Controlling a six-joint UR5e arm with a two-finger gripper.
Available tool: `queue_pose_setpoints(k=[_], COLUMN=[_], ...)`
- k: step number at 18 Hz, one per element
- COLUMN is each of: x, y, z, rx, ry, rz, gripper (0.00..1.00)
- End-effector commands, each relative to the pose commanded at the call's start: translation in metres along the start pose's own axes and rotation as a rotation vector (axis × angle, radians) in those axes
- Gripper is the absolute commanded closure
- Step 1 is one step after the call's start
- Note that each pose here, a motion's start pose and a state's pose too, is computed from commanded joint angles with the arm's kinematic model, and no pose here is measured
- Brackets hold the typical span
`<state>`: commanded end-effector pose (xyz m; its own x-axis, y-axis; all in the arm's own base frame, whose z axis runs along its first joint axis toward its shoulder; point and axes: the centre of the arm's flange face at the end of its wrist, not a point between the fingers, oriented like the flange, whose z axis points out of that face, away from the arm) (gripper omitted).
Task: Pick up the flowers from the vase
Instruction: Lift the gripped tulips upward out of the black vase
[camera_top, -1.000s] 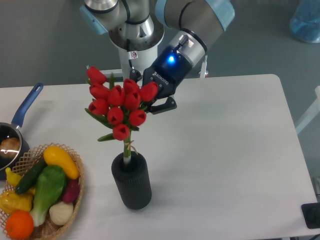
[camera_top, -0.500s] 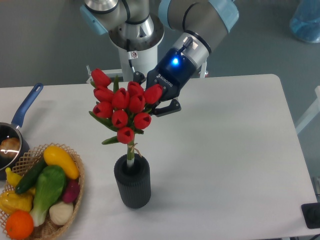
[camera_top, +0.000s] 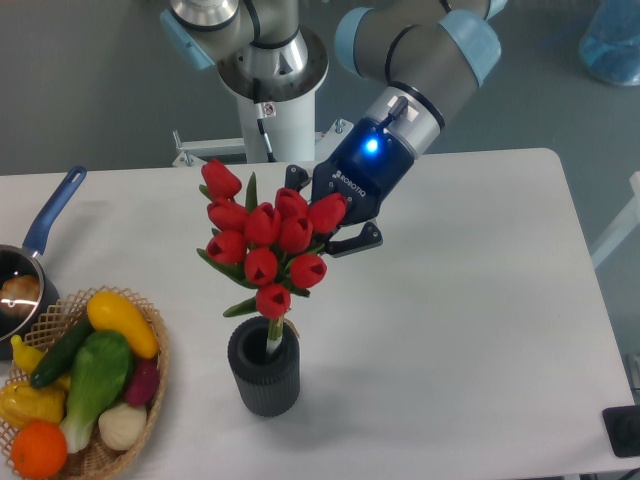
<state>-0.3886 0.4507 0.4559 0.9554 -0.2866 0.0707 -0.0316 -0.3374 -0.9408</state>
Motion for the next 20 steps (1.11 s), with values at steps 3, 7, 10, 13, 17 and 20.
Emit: queue_pose_setpoints(k=[3, 7, 10, 13, 17, 20], x=[-0.002, 0.005, 0.009, 0.016, 0.008, -0.016], y=[-0.019, -0.048, -0.055, -0.064, -0.066, -0.051], z=[-0.007, -0.017, -0.024, -0.028, -0.053, -0.097], rx=[0.01, 0.024, 0.031, 0.043, 0.051, 0.051], ry=[-0.013, -0.029, -0.036, -0.036, -0.084, -0.175], rz=[-0.034, -0.096, -0.096, -0.112, -0.115, -0.128], gripper=[1.0, 1.0, 1.0, 1.0, 1.0, 1.0])
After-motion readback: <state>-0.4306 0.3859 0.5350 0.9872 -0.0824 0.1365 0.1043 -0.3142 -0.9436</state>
